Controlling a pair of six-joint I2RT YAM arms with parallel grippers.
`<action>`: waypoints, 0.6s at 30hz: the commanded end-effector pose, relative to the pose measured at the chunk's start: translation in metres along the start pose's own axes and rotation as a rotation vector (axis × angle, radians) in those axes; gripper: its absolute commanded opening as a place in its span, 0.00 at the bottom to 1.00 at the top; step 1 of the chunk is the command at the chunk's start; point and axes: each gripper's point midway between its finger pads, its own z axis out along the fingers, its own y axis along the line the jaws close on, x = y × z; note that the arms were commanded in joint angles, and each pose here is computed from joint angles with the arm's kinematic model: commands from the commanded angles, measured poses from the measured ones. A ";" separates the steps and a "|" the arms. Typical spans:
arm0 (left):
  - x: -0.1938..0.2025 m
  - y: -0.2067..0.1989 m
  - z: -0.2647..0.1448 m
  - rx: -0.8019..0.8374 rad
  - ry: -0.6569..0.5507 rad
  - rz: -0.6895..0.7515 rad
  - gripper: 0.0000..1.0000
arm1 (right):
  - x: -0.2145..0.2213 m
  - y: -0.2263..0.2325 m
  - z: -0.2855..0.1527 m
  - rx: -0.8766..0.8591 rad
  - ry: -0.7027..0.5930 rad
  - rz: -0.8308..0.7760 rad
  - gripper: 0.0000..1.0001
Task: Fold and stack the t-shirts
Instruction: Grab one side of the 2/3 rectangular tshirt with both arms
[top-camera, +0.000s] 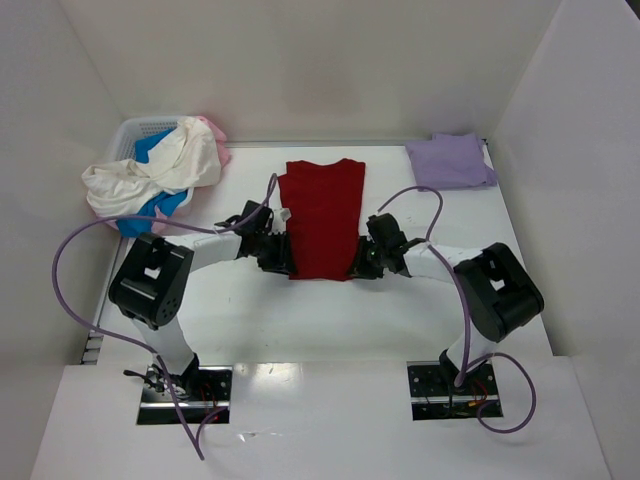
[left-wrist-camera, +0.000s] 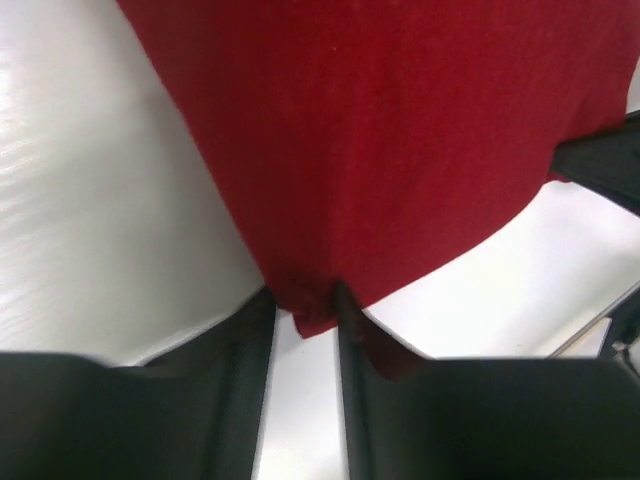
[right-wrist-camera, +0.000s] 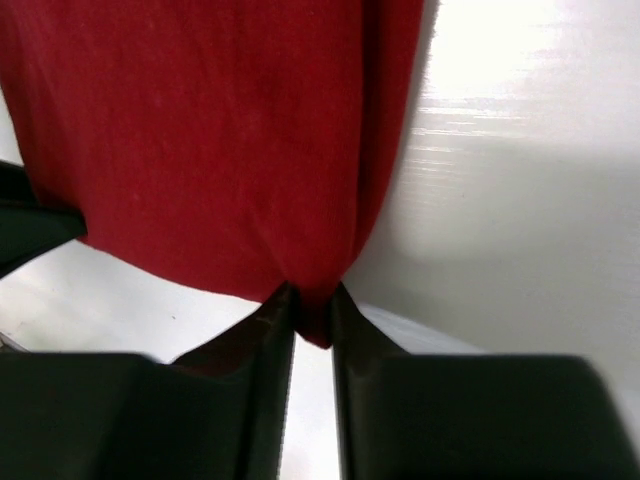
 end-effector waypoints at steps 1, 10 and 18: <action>0.006 -0.001 0.008 0.002 0.030 0.018 0.32 | -0.001 -0.003 0.004 0.029 -0.008 -0.014 0.13; -0.004 -0.021 -0.014 0.034 -0.022 0.045 0.00 | -0.003 0.003 -0.015 0.020 -0.018 -0.025 0.00; 0.034 -0.061 -0.057 0.071 0.016 0.080 0.00 | -0.001 0.028 -0.065 -0.061 -0.043 -0.029 0.00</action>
